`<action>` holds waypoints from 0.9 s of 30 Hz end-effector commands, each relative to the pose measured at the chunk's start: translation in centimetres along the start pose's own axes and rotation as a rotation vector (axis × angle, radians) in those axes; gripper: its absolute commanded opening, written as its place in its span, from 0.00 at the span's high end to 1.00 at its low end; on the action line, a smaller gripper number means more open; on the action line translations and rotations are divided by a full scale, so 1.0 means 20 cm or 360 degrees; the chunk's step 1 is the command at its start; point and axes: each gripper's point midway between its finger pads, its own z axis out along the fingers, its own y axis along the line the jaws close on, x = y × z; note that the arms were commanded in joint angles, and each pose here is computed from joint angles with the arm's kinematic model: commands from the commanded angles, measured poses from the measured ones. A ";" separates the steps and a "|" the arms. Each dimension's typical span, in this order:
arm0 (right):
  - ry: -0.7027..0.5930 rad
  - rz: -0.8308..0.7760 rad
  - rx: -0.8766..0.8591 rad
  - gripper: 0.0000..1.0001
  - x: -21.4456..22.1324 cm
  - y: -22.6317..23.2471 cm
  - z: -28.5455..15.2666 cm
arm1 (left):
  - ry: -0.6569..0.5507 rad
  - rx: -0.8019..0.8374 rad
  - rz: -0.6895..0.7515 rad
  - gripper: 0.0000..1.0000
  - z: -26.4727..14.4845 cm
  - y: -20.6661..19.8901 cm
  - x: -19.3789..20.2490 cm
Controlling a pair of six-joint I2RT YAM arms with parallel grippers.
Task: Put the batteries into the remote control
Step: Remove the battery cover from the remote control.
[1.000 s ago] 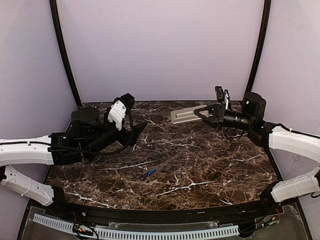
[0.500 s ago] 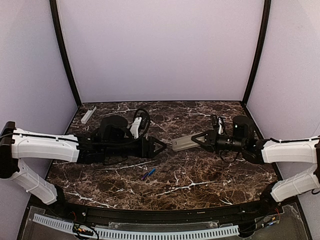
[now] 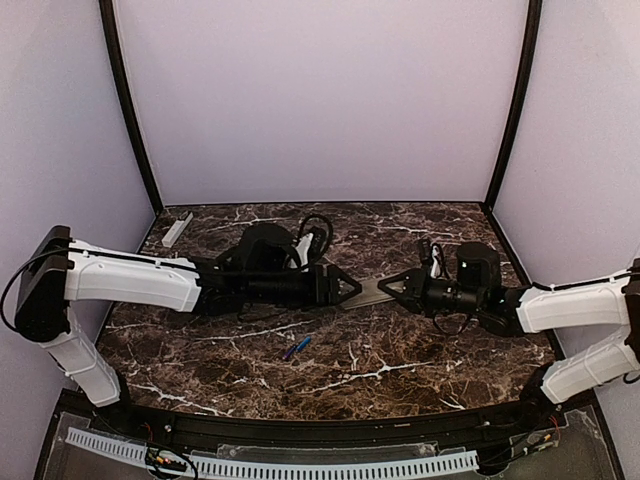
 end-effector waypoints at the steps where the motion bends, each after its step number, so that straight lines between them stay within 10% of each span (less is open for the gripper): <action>1: -0.0061 -0.0061 -0.0053 1.00 -0.03 0.05 0.01 | 0.0030 -0.0056 -0.0004 0.31 0.03 0.02 -0.01; 27: -0.0029 -0.0110 -0.0137 1.00 -0.04 0.09 0.07 | -0.0055 -0.0208 -0.0063 0.38 0.14 0.14 -0.12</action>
